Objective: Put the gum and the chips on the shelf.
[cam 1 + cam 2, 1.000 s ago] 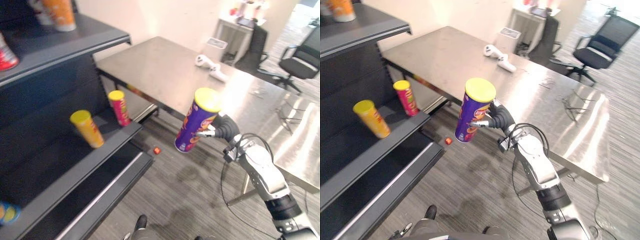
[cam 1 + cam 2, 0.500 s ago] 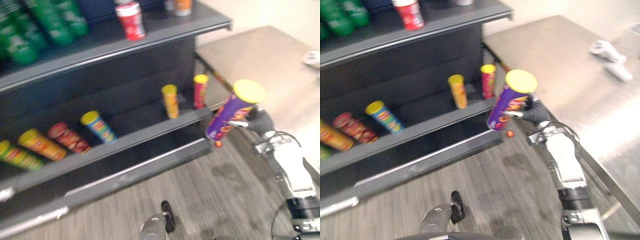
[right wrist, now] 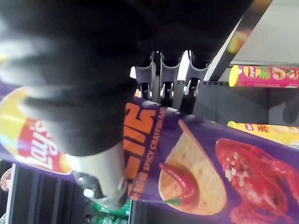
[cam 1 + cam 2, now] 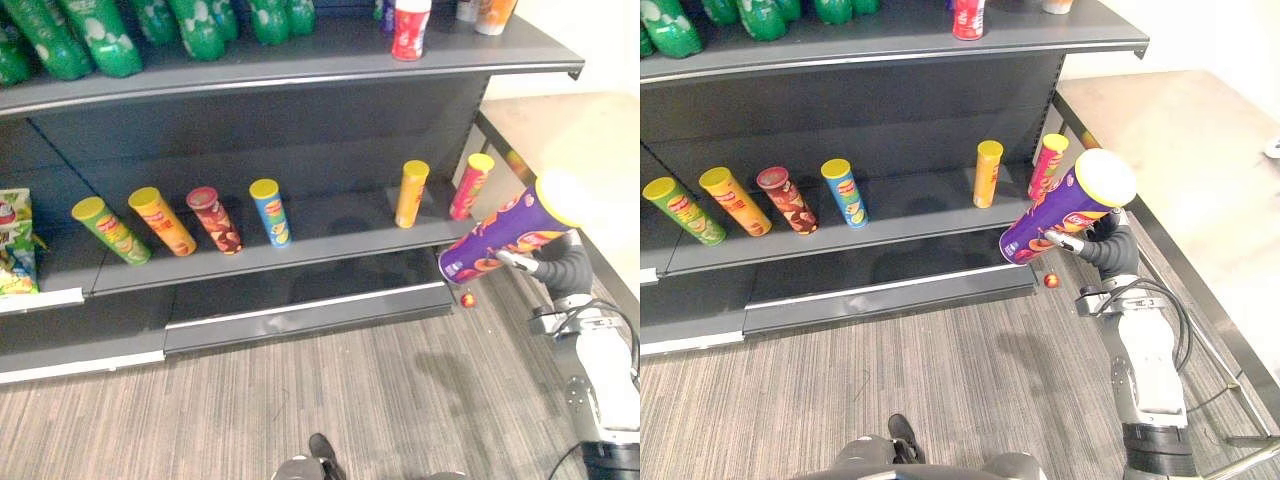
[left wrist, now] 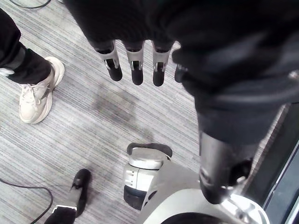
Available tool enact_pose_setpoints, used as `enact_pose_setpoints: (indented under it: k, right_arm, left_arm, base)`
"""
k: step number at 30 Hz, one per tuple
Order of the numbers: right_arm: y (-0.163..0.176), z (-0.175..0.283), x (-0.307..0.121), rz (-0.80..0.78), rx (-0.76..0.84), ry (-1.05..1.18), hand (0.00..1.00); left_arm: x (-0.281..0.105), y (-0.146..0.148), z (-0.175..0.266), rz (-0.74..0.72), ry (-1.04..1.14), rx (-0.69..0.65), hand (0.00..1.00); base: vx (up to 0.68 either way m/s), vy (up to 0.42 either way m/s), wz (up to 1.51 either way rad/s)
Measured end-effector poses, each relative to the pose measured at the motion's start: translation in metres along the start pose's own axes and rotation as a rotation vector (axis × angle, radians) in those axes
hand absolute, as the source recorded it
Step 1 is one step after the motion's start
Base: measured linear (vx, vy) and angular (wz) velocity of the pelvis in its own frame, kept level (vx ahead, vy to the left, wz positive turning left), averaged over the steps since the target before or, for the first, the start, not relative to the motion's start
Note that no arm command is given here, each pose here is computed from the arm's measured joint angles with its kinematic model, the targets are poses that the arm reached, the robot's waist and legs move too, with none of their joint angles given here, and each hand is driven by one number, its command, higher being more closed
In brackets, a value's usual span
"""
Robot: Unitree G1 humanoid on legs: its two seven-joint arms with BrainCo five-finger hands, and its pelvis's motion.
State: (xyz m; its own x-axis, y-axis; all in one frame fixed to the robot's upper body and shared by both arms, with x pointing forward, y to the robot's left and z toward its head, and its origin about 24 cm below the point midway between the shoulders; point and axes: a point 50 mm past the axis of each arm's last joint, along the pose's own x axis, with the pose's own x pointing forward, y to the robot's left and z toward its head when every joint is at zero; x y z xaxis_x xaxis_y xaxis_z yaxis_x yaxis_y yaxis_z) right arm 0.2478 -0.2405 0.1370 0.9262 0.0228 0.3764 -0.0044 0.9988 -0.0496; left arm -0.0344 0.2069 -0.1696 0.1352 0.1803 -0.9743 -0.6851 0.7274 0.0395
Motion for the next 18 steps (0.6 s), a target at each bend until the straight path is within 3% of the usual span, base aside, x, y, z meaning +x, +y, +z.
enact_pose_setpoints:
  k: [10,18]
  right_arm:
    - [0.000,0.004,0.006,-0.005,0.009,-0.051,1.00]
    - [0.012,0.027,0.026,0.109,-0.016,-0.186,1.00]
  left_arm:
    - [0.003,-0.007,0.027,-0.055,-0.088,-0.014,0.00]
    - [0.003,-0.020,0.040,-0.138,-0.140,-0.088,0.00]
  base:
    - [-0.06,0.081,0.05]
    - [0.01,0.000,0.04]
